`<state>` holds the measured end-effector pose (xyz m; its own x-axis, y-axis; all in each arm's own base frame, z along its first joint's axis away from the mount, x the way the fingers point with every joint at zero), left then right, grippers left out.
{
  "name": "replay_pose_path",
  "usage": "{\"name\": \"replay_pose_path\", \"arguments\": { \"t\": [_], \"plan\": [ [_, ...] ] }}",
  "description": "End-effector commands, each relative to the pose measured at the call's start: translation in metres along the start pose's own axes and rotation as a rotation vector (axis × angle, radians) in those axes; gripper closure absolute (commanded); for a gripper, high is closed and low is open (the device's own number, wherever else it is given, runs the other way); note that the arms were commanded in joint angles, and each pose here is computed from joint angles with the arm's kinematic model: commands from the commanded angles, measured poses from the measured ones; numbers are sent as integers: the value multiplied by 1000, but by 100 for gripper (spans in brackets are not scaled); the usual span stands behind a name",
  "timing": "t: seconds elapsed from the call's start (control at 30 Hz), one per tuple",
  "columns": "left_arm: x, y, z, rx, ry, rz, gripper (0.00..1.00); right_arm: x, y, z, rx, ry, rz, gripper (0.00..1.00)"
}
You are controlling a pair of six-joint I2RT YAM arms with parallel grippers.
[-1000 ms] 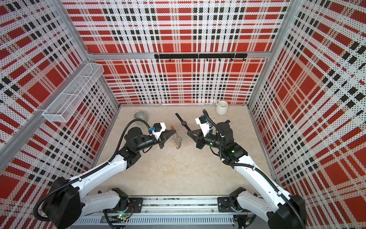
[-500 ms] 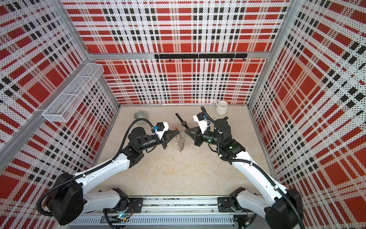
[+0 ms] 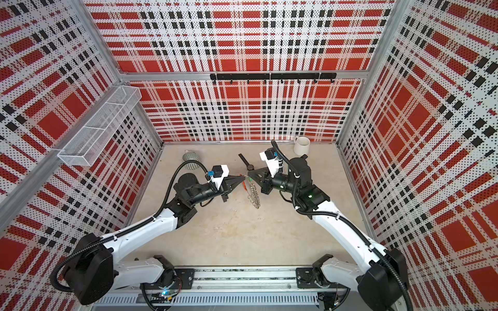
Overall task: Attach keys to a key ring
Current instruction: Insert the key into the keyring.
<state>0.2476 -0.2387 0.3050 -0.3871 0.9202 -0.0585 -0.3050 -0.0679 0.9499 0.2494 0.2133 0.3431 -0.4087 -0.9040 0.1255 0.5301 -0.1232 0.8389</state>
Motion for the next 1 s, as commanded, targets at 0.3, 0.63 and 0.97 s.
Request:
{"name": "replay_pose_path", "arguments": {
  "t": [0.3, 0.63, 0.97],
  "plan": [
    [2, 22, 2, -46, 16, -88, 100, -4, 6, -4, -7, -46, -45, 100],
    [3, 23, 5, -50, 34, -89, 100, -1, 0, -16, -29, -129, -39, 100],
    [1, 20, 8, -30, 49, -95, 100, 7, 8, -8, -19, -109, -65, 100]
  ]
}}
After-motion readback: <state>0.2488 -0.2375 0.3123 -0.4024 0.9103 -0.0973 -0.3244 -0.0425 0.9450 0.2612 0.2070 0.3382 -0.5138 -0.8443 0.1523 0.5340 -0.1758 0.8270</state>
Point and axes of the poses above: each gripper's point midway between its finger pads, its own x axis back along the fingers, its own z axis along the line the jaws close on, y = z × x, the point moved 7 cm from there along x, back along the fingers, and after that the axes turned 13 degrees about -x, right-handed, at the moved point
